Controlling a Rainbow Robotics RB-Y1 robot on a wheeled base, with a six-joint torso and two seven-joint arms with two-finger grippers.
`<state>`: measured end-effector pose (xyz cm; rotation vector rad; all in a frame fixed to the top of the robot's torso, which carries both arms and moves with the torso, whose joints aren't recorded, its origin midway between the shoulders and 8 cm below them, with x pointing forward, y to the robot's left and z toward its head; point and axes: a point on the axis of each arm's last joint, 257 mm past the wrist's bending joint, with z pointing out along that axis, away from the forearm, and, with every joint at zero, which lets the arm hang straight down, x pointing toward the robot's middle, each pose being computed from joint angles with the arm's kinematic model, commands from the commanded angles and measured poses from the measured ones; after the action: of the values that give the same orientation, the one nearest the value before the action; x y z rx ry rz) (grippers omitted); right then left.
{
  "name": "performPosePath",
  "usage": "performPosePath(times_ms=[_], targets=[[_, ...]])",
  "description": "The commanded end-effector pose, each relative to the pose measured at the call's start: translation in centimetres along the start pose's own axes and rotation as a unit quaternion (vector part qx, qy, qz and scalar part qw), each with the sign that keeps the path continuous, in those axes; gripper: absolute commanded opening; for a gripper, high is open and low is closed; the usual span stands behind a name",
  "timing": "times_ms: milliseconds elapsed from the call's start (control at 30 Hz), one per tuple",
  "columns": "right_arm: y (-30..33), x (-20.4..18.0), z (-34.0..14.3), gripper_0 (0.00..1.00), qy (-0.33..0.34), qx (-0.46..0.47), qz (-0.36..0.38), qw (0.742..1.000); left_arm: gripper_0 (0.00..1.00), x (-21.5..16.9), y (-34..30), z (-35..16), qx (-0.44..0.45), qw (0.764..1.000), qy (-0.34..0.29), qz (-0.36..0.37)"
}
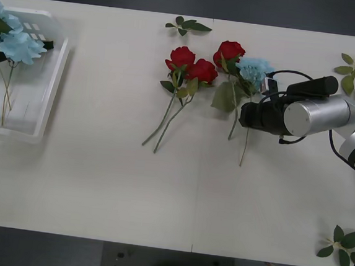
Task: Put the red flowers into the right box and the blue flowers into the left box
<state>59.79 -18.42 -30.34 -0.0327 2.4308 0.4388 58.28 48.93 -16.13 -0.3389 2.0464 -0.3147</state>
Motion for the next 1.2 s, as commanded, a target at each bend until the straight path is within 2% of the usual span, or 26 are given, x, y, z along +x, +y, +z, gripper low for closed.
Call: performPosePath(times_ms=[33, 333, 467, 633, 867, 1033, 1200], targets=[[3.0, -1.5, -0.1, 0.0, -0.012, -0.022, -0.005, 1.0, 0.96, -4.2, -2.0, -4.5, 0.025, 0.998, 0.02, 0.059], [4.4, -4.6, -1.8, 0.0, -0.033, -0.04, -0.004, 0.999, 0.96, -3.2, -1.2, -12.6, 0.048, 0.98, 0.128, 0.143], [6.4, -8.3, -5.9, 0.0, -0.044, -0.055, -0.023, 0.997, 0.96, -2.7, -2.0, -16.0, 0.069, 0.969, 0.166, 0.169], [8.9, -10.8, -11.9, 0.0, -0.028, -0.086, -0.032, 0.995, 0.96, -2.6, -5.0, -18.7, 0.115, 0.958, 0.184, 0.186], [12.2, -13.3, -21.4, 0.0, 0.0, -0.156, -0.02, 0.988, 0.96, -2.3, -13.4, -19.0, 0.271, 0.932, 0.146, 0.193], [13.9, -13.7, -26.3, 0.0, 0.007, -0.195, -0.034, 0.98, 0.96, -1.7, -21.0, -18.4, 0.414, 0.888, 0.073, 0.186], [15.8, -12.9, -28.4, 0.0, -0.004, -0.237, -0.139, 0.962, 0.96, -0.6, -26.9, -17.1, 0.504, 0.847, 0.015, 0.171]])
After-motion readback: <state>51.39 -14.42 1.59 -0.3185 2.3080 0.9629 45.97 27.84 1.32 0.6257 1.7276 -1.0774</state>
